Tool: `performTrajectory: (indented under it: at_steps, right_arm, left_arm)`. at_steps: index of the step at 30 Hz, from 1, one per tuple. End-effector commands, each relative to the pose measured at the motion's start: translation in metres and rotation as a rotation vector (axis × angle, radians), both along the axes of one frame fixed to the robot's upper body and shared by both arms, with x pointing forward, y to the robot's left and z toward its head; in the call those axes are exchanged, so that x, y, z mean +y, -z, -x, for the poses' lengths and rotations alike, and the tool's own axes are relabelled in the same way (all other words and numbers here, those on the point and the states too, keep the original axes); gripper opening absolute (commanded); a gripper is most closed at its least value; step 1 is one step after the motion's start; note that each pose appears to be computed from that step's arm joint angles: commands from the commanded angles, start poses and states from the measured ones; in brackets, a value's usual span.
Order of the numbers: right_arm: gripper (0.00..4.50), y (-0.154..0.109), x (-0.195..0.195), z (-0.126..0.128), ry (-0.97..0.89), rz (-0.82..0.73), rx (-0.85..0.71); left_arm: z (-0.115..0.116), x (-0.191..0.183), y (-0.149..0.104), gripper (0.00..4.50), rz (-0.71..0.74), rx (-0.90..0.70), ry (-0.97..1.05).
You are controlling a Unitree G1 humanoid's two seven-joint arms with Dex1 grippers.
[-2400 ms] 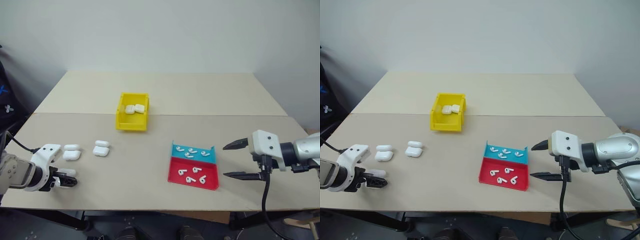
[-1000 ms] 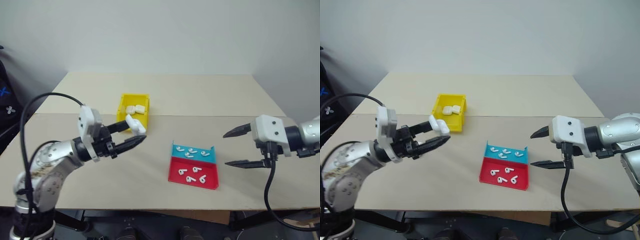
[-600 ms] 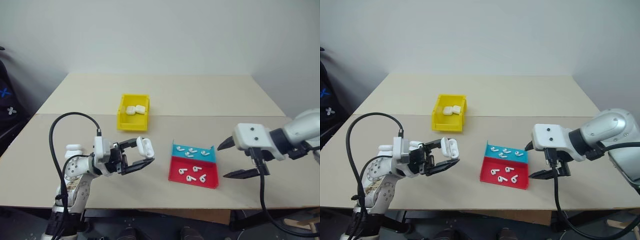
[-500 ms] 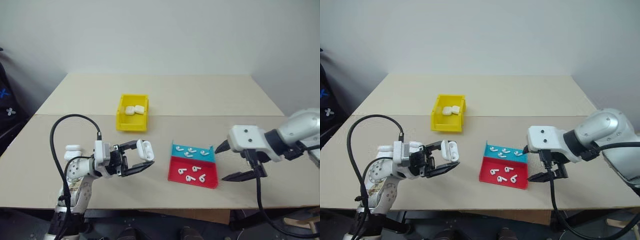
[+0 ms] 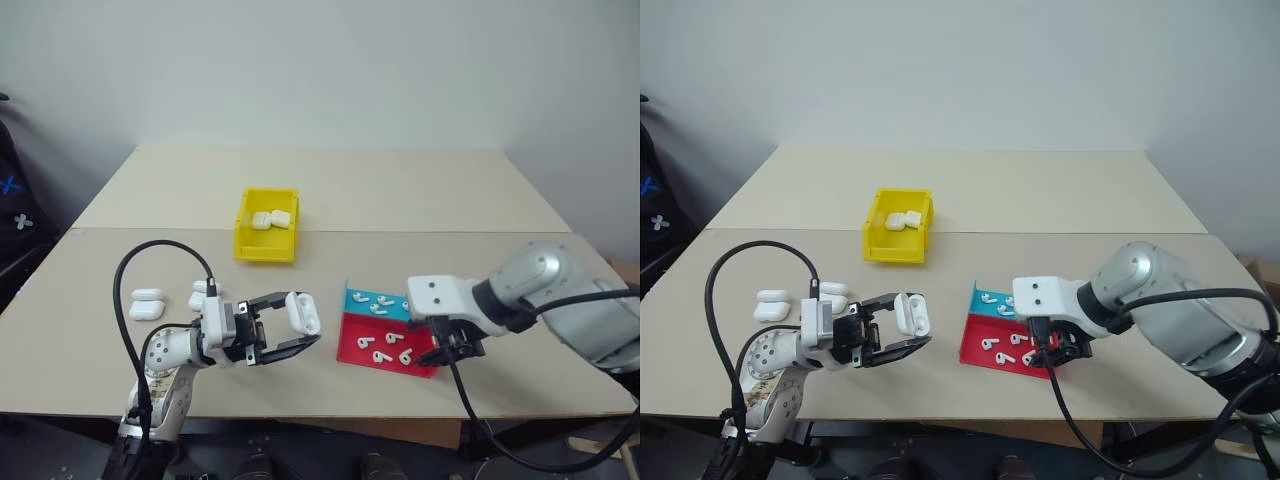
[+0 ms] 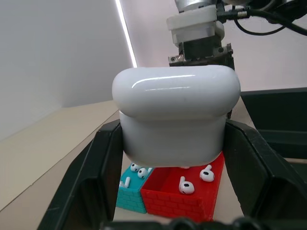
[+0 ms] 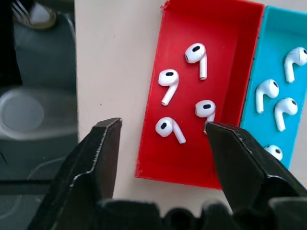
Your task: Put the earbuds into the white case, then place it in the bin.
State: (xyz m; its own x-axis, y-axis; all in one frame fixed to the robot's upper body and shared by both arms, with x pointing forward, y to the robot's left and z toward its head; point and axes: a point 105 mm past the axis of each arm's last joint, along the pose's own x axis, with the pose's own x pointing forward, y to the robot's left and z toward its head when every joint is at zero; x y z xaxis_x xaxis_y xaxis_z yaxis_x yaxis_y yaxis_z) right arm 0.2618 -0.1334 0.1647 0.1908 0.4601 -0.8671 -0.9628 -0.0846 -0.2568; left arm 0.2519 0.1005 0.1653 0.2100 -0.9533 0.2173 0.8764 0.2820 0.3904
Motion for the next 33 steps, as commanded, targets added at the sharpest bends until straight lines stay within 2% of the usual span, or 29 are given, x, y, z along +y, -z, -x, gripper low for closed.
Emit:
performTrajectory:
  at_steps: [1, 11, 22, 33]
  right_arm:
    - [3.24, 0.005, 0.003, -0.004, -0.184, 0.09, -0.155]
    - [3.24, 0.021, 0.002, -0.011, -0.454, 0.222, -0.175]
    - [3.24, 0.03, 0.003, -0.021, -0.579, 0.331, -0.171]
    - [3.24, 0.034, 0.009, -0.025, -0.626, 0.362, -0.172]
  left_arm:
    - [0.006, -0.003, -0.009, 2.79, 0.011, -0.02, 0.008]
    - [0.01, -0.004, -0.006, 2.79, -0.015, 0.009, -0.008]
    - [0.011, -0.001, -0.003, 2.79, -0.029, 0.01, -0.029]
    - [0.011, 0.0, -0.003, 2.79, -0.037, 0.014, -0.046]
